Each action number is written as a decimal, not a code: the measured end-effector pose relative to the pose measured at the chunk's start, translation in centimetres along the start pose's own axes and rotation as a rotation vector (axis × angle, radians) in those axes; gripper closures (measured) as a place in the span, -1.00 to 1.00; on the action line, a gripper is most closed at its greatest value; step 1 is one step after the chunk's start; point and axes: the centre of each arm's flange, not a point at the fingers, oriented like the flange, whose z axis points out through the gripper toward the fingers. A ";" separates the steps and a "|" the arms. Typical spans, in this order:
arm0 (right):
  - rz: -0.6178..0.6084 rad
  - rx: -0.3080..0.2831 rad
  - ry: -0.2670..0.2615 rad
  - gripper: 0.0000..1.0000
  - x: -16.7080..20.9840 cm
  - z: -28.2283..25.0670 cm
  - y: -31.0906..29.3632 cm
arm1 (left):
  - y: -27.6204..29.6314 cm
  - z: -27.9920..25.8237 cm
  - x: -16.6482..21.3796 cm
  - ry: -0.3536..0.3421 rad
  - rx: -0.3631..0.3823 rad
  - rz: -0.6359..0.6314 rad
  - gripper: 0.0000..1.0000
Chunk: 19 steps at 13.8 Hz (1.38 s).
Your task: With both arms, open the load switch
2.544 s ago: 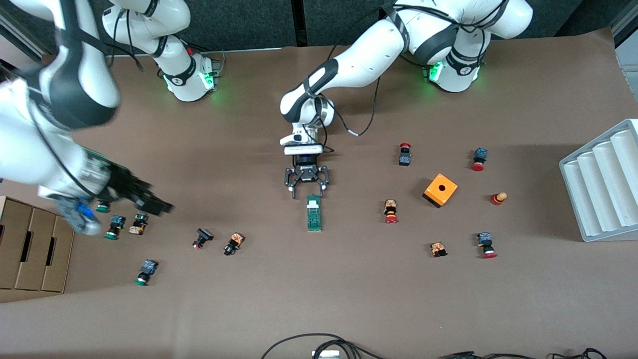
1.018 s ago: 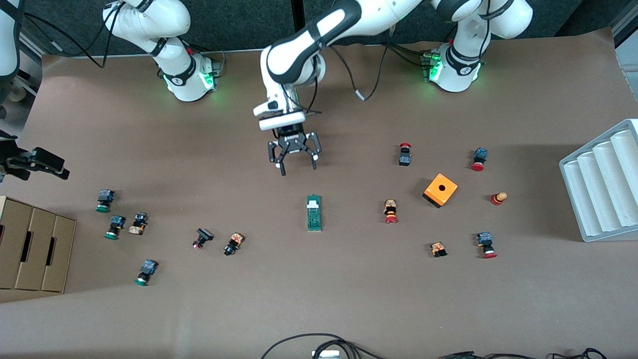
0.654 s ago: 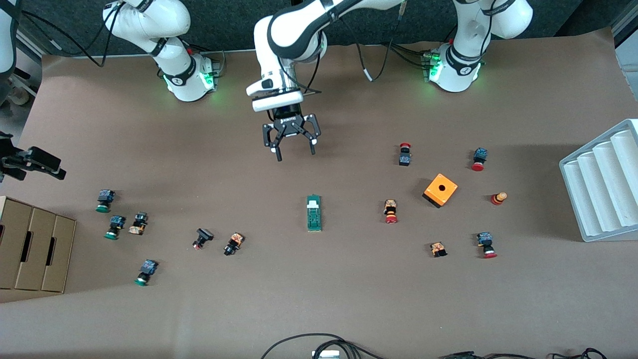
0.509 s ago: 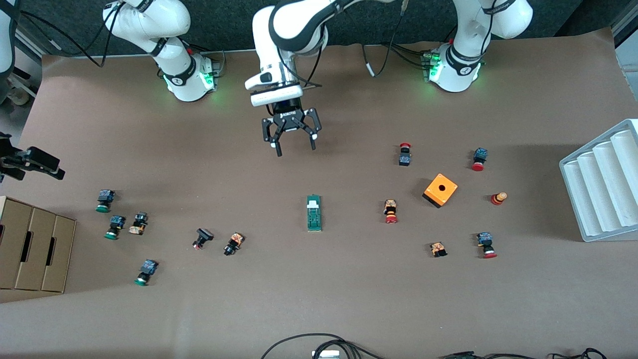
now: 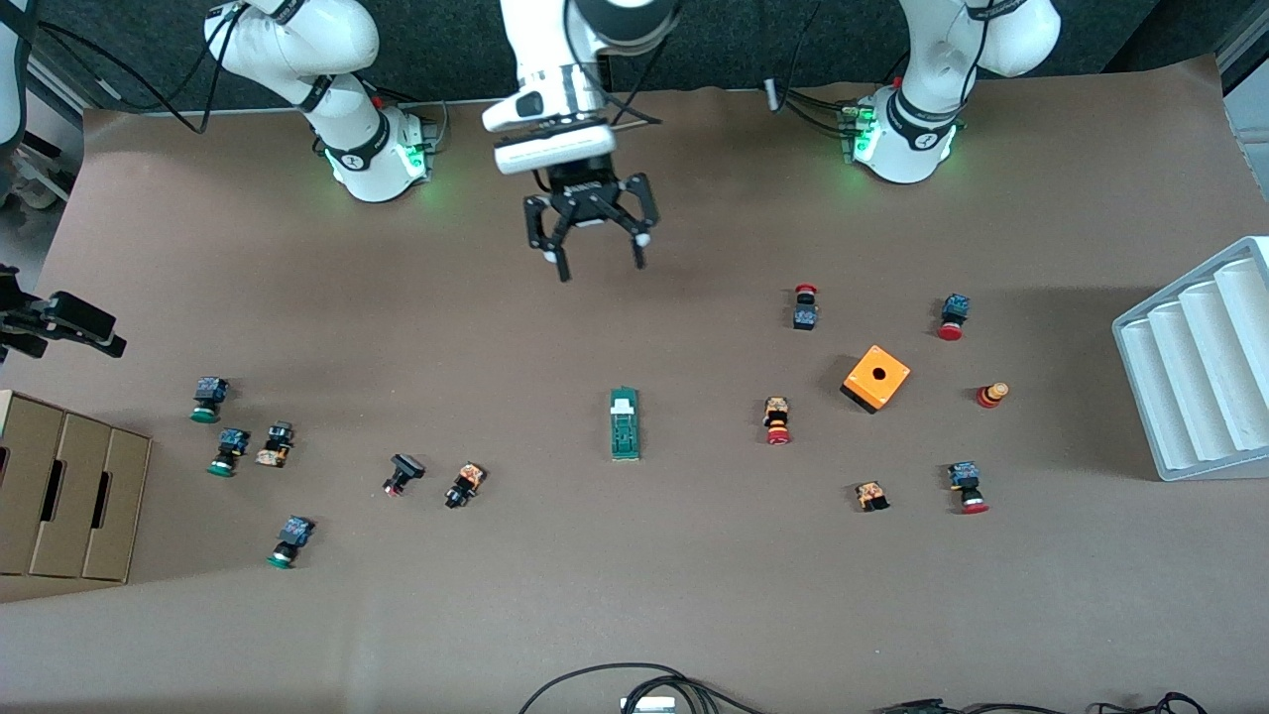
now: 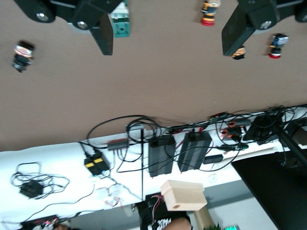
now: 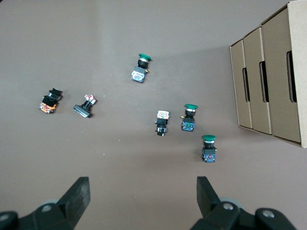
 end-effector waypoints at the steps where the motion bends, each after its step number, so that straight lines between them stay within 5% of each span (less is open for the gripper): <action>1: -0.002 0.000 -0.001 -0.98 0.0 0.0 -0.1 | -1.6 0.6 2.0 -0.024 -0.003 -0.001 -1.00; 10: -0.019 0.001 -0.012 -0.98 0.2 0.4 -1.1 | -8.7 4.2 9.1 -0.187 -0.048 0.073 -1.00; 19: -0.021 0.001 -0.016 -0.98 0.3 0.6 -1.2 | -24.5 8.0 17.2 -0.370 -0.217 0.041 -1.00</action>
